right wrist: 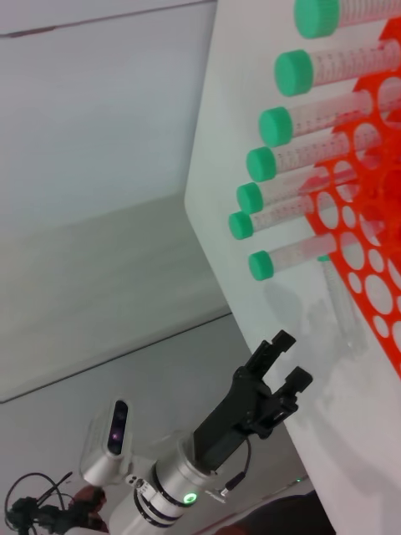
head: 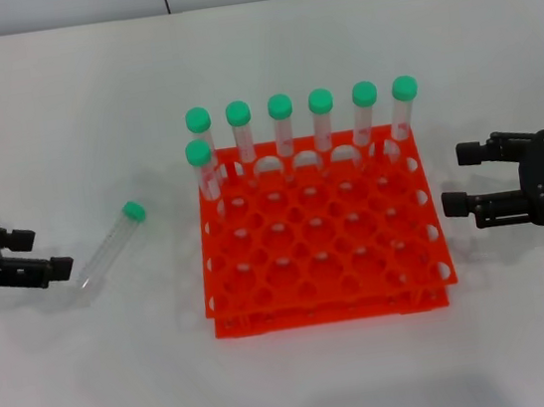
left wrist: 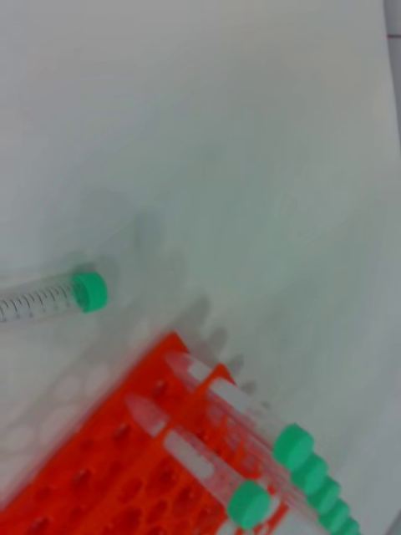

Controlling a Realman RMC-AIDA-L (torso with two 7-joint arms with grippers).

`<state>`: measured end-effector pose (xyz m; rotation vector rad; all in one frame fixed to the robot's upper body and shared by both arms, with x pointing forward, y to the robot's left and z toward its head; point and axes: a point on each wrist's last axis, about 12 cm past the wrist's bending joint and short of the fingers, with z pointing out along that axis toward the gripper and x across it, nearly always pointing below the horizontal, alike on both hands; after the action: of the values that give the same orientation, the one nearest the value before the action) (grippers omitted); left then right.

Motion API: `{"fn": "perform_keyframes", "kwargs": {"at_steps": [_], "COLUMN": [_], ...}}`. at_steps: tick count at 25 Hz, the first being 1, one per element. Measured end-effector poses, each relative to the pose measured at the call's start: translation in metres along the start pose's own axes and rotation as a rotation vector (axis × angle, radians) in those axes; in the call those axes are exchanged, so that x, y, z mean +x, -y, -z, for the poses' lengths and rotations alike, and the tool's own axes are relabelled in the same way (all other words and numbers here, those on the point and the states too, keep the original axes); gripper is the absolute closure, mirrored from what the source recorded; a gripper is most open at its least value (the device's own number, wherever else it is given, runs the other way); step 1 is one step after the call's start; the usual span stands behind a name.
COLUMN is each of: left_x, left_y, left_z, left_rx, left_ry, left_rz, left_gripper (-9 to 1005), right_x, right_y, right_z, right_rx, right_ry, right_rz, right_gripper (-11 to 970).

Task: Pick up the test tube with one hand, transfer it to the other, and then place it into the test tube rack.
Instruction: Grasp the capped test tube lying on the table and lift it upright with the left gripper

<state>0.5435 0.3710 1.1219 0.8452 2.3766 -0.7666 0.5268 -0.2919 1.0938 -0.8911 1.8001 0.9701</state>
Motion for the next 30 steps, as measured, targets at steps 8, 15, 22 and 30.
{"fn": "perform_keyframes", "kwargs": {"at_steps": [8, 15, 22, 30], "left_x": [-0.016, -0.023, -0.025, -0.021], "left_y": [-0.002, -0.004, 0.002, 0.004], "left_z": [-0.012, -0.025, -0.037, -0.041], "left_rx": [-0.04, -0.051, -0.021, -0.02], "left_ry": [-0.1, -0.118, -0.133, -0.187], "left_rz": [0.013, 0.055, 0.044, 0.035], "left_gripper": [185, 195, 205, 217], "right_x": [-0.003, -0.005, -0.005, -0.004], "right_y": [0.0, 0.0, 0.0, 0.0], "right_z": [-0.002, -0.003, -0.003, -0.002], "right_rx": [-0.003, -0.003, -0.002, -0.002], "right_ry": [0.026, 0.036, 0.037, 0.037], "right_rz": [0.0, 0.003, 0.005, 0.004], "right_gripper": [116, 116, 115, 115]}}
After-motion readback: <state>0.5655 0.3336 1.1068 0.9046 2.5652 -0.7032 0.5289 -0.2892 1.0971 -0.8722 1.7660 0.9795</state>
